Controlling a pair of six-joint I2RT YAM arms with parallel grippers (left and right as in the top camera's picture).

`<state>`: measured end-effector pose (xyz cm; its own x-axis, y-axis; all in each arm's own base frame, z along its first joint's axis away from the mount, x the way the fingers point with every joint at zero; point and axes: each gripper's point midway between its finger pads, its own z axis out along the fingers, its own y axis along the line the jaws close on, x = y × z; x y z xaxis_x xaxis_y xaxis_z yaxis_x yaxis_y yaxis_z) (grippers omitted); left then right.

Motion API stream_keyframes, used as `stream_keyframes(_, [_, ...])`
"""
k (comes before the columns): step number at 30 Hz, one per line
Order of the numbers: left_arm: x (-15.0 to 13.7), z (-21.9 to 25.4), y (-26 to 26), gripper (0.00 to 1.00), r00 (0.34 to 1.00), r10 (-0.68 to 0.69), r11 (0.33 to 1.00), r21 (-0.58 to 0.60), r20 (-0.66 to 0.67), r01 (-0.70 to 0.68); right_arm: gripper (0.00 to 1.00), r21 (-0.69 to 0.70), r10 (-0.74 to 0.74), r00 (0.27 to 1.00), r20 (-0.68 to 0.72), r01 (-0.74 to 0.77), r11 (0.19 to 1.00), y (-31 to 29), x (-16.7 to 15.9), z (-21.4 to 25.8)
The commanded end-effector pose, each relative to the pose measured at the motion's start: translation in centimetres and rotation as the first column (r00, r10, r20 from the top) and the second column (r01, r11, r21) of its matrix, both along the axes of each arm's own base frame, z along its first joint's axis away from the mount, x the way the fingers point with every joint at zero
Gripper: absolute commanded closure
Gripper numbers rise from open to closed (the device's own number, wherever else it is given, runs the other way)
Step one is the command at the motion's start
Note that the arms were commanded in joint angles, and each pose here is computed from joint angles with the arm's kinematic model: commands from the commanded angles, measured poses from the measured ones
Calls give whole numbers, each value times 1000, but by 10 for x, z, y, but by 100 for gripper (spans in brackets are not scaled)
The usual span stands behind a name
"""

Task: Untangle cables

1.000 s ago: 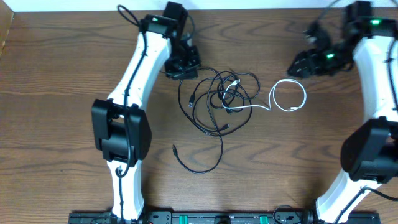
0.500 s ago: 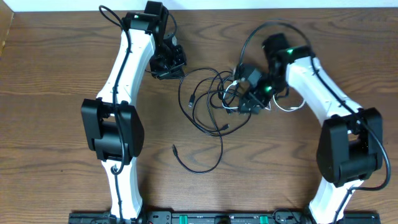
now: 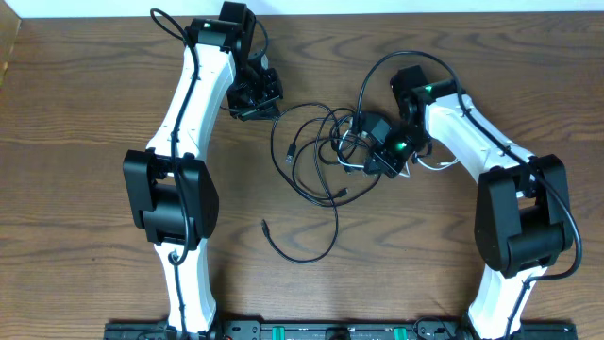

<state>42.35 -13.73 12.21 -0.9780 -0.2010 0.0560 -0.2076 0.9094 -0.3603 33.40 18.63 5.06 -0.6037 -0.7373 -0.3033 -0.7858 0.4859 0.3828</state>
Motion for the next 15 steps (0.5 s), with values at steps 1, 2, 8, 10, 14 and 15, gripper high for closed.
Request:
stream_keyframes(1, [-1, -2, -1, 89, 1000, -16, 1000, -7, -2, 16, 99, 12, -36, 998, -52, 37, 999, 5, -3, 30])
stream_keyframes(2, [0, -2, -1, 89, 1000, -16, 1000, -7, 1, 16, 99, 11, -36, 998, -56, 37, 999, 5, -3, 42])
stream_keyframes(8, [0, -2, -1, 89, 1000, -16, 1000, -8, 4, 16, 99, 150, -30, 999, 15, 28, 988, 25, 10, 136])
stream_keyframes(10, [0, -2, -1, 89, 1000, -16, 1000, -8, 4, 16, 99, 210, -36, 998, 55, 24, 977, 33, 14, 163])
stream_keyframes(14, [0, -2, -1, 89, 1000, -16, 1000, -8, 3, 16, 99, 279, -161, 984, 82, 133, 951, 35, 28, 210])
stream_keyframes(15, [0, -2, -1, 89, 1000, -16, 1000, -8, 4, 16, 99, 293, -192, 979, 67, 165, 942, 34, 31, 215])
